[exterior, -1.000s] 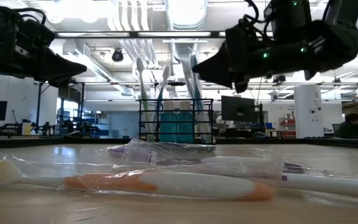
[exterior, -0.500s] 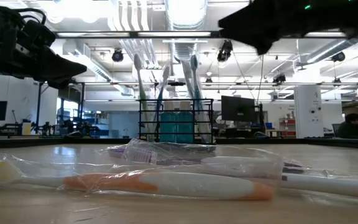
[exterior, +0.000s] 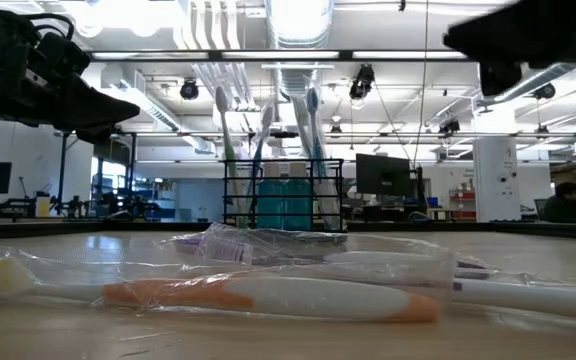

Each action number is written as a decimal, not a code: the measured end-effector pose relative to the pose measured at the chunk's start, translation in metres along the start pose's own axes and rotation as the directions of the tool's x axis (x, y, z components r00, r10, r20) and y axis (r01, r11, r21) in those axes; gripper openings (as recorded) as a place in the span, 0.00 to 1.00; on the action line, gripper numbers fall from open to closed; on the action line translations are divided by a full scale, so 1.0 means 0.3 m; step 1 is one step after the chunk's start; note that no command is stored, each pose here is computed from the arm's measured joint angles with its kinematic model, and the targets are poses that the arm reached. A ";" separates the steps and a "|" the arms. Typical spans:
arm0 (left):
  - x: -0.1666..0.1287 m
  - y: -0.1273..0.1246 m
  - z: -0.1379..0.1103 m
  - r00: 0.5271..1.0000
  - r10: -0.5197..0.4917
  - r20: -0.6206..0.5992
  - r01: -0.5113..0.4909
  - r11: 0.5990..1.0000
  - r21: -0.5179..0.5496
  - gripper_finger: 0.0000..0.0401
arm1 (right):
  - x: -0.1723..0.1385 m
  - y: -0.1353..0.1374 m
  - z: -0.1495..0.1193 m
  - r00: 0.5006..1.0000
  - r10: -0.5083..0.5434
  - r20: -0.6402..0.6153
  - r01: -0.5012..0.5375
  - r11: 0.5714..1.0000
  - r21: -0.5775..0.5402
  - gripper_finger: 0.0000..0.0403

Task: Pick & Place toothbrushing station
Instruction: Put the violet toothbrush into the wire organizer

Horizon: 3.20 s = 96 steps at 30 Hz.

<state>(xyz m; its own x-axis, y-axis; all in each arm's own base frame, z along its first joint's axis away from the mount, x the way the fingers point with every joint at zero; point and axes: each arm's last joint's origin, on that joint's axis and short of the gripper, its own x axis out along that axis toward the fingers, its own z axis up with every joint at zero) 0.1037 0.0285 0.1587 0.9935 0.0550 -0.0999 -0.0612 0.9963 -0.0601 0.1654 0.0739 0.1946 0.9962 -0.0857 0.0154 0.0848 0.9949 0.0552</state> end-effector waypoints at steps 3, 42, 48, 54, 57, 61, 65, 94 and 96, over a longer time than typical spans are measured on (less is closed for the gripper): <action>0.000 0.000 0.000 1.000 0.000 0.000 0.000 1.000 0.000 0.06 | -0.030 -0.009 -0.049 0.999 0.010 -0.037 -0.008 0.999 0.053 0.08; 0.000 0.000 0.004 1.000 0.000 0.011 0.000 1.000 0.030 0.06 | -0.246 -0.166 -0.070 0.995 -0.099 0.018 0.097 0.990 0.103 0.02; 0.000 0.000 0.004 1.000 0.000 0.011 0.000 1.000 0.030 0.06 | -0.234 -0.157 -0.088 0.995 -0.097 -0.033 0.102 0.982 0.161 0.02; 0.000 0.000 0.004 1.000 0.000 0.011 0.000 0.999 0.036 0.06 | -0.203 -0.134 -0.102 0.991 -0.098 -0.095 0.116 0.973 0.202 0.02; 0.000 0.000 0.004 1.000 0.000 0.011 0.000 0.999 0.036 0.06 | -0.171 -0.108 -0.060 0.988 -0.102 -0.113 0.123 0.971 0.203 0.02; 0.000 0.000 0.004 1.000 0.000 0.011 -0.001 0.999 0.036 0.06 | -0.094 -0.047 0.011 0.977 -0.115 -0.182 0.142 0.980 0.141 0.02; 0.000 0.000 0.004 1.000 0.000 0.011 -0.001 0.999 0.036 0.06 | 0.010 0.034 0.079 0.958 -0.130 -0.257 0.150 0.987 0.063 0.02; 0.000 0.000 -0.003 1.000 0.000 -0.010 0.000 1.000 -0.006 0.06 | 0.739 0.421 -0.066 0.403 -0.045 -0.914 0.357 0.928 0.112 0.34; 0.000 0.000 -0.004 1.000 0.000 -0.012 0.000 1.000 -0.007 0.06 | 0.768 0.422 -0.094 0.379 -0.022 -0.925 0.346 0.931 0.119 0.41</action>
<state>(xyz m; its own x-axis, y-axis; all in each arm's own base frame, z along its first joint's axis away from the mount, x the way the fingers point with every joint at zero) 0.1036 0.0284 0.1576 0.9923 0.0538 -0.1119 -0.0616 0.9958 -0.0670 0.4062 0.1817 0.1770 0.3942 -0.0051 -0.9190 0.4214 0.8896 0.1759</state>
